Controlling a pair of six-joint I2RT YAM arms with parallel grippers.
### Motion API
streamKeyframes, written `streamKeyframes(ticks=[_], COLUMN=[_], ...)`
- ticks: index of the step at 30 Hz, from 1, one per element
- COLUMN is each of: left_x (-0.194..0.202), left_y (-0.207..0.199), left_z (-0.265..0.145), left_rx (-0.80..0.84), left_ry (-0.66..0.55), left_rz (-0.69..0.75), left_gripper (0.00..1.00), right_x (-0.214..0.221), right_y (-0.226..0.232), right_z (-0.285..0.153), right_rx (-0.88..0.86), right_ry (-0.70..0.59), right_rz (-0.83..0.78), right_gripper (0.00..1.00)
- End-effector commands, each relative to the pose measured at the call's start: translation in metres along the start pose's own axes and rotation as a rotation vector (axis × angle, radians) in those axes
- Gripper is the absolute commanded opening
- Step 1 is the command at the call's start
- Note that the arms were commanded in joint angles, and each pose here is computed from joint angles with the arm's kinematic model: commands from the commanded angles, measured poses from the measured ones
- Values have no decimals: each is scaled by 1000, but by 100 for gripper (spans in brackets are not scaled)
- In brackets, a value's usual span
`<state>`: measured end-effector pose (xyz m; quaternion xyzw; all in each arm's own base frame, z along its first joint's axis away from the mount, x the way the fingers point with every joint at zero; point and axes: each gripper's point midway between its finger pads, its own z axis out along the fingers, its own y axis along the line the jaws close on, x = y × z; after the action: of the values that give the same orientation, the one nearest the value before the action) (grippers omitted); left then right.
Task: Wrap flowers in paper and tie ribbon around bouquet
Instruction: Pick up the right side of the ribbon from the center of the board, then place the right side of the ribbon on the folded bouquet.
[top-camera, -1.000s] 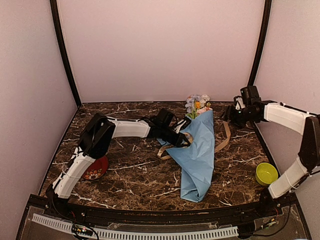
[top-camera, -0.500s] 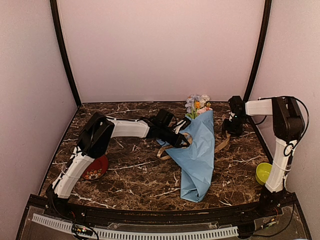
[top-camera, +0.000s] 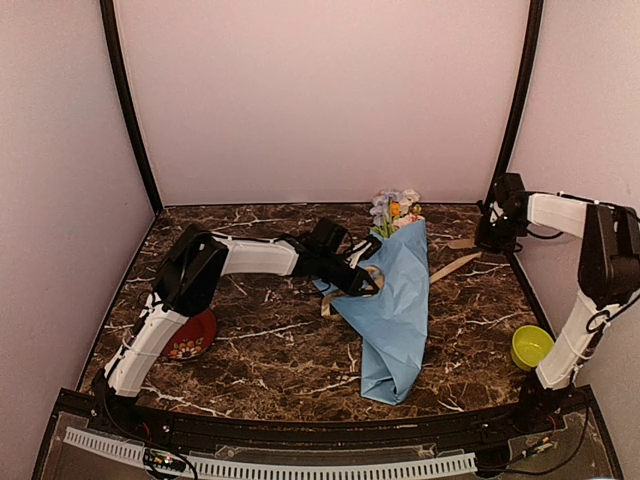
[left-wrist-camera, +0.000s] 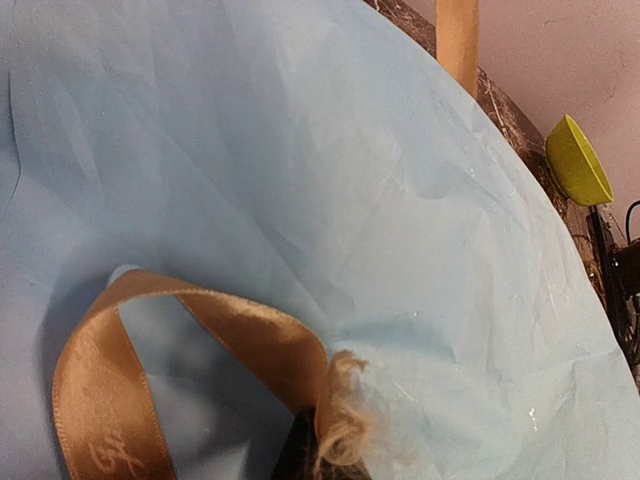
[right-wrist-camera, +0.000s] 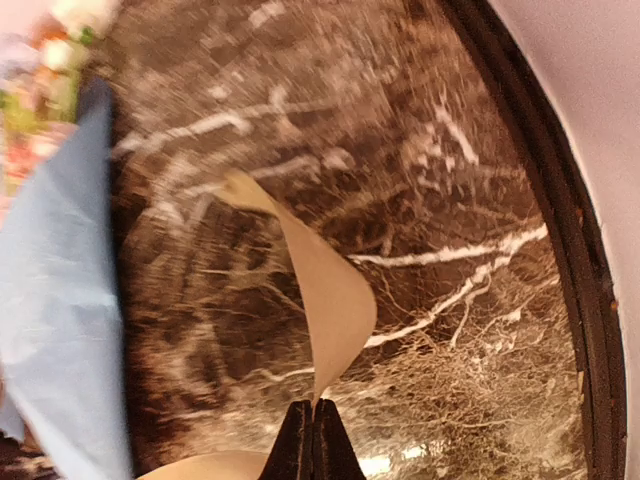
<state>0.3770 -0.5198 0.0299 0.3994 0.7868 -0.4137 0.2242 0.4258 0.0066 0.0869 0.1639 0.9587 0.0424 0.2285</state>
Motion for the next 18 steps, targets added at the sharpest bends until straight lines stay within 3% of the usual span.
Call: streamKeyframes(ticks=[1, 7, 10, 13, 18], left_x=[-17, -15, -16, -18, -25], left_y=[-21, -22, -23, -23, -28], left_z=[-17, -16, -17, -18, -20], left_rx=[6, 14, 16, 14, 35], left_ry=[-16, -13, -17, -23, -47], left_rz=[32, 28, 30, 32, 22], left_gripper=[0, 0, 0, 0, 0], right_x=[-38, 14, 45, 66, 95], right_y=[52, 167, 213, 248, 287], right_z=[-97, -208, -238, -230, -166], right_rx=[-267, -687, -947, -1118, -1172], right_ry=[-248, -414, -392, -327, -140], right_rz=[-140, -568, -619, -594, -545], right_gripper=[0, 0, 0, 0, 0])
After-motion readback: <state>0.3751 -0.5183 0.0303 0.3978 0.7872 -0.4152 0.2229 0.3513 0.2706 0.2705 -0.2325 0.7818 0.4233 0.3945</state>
